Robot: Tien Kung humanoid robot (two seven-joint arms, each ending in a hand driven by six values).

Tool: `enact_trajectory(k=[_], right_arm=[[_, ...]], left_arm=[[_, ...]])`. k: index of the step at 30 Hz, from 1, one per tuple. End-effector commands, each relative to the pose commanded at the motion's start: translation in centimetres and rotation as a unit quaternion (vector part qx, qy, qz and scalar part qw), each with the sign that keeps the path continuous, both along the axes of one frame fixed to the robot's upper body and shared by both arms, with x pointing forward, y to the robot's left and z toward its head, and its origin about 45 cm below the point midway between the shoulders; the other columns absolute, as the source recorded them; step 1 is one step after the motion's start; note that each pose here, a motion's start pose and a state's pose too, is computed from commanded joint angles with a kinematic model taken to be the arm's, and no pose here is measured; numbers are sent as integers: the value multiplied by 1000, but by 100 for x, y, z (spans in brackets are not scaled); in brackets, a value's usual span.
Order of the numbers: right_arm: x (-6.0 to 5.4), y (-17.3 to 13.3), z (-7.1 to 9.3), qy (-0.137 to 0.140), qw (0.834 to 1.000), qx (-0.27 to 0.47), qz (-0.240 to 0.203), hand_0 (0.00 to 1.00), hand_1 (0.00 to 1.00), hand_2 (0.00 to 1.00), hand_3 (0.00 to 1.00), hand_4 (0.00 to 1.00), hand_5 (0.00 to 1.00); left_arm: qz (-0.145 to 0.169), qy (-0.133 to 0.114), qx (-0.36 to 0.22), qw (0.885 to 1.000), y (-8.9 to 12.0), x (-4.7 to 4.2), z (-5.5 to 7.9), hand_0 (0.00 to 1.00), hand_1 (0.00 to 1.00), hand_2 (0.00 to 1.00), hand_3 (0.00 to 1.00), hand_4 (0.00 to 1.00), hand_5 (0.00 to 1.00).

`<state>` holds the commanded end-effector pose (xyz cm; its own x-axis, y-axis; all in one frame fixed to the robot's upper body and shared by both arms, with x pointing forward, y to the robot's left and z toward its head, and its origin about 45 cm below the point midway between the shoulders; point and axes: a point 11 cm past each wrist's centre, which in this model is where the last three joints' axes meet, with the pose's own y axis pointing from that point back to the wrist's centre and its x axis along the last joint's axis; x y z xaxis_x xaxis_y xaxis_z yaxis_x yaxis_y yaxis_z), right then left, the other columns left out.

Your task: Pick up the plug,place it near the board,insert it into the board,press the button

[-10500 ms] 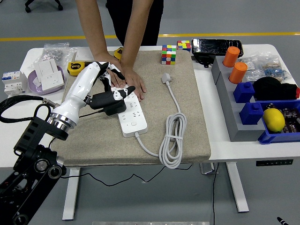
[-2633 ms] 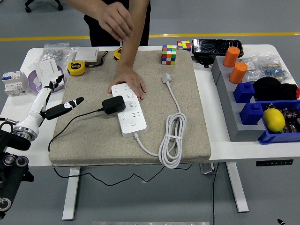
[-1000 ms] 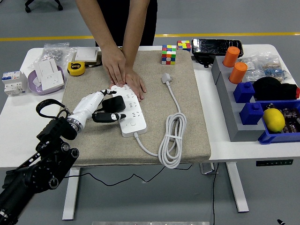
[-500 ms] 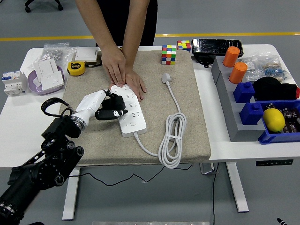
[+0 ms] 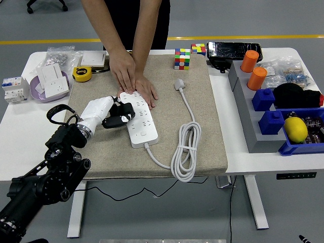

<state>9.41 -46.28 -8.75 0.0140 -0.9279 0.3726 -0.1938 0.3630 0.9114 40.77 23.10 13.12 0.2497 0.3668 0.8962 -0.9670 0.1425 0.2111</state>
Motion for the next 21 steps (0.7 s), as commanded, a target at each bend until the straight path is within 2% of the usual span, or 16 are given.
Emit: enact_trajectory(k=[4, 5, 10, 11, 16, 17, 21], right_arm=[[1, -1, 0, 0, 1000, 0, 0, 817, 751, 751, 788, 998, 904], [-1, -1, 0, 0, 1000, 0, 0, 817, 751, 751, 788, 998, 904], [-12, -6, 0, 1, 1000, -1, -1, 817, 751, 751, 788, 998, 904], [-13, -7, 0, 2, 1000, -1, -1, 817, 750, 751, 788, 998, 905], [-24, -10, -1, 2, 1000, -1, -1, 817, 750, 751, 788, 998, 905], [-26, -10, -1, 2, 1000, -1, -2, 817, 750, 751, 788, 998, 909], [-25, -11, -1, 3, 1000, -1, -1, 817, 750, 751, 788, 998, 909]], left_arm=[[-3, 0, 1, 1000, -5, -2, 2, 639, 615, 476, 490, 648, 540], [-4, -2, 1, 1000, -6, -1, 8, 631, 608, 448, 470, 621, 478], [-7, -10, 1, 1000, -3, 3, 43, 631, 608, 448, 470, 621, 478], [-7, -12, 1, 1000, -2, 4, 50, 629, 570, 390, 397, 533, 308], [-7, -18, 2, 1000, -1, 4, 78, 629, 570, 390, 397, 533, 308], [-7, -19, 2, 1000, -1, 5, 82, 617, 537, 369, 344, 467, 188], [-7, -19, 3, 1000, 5, 8, 90, 617, 537, 369, 344, 467, 188]])
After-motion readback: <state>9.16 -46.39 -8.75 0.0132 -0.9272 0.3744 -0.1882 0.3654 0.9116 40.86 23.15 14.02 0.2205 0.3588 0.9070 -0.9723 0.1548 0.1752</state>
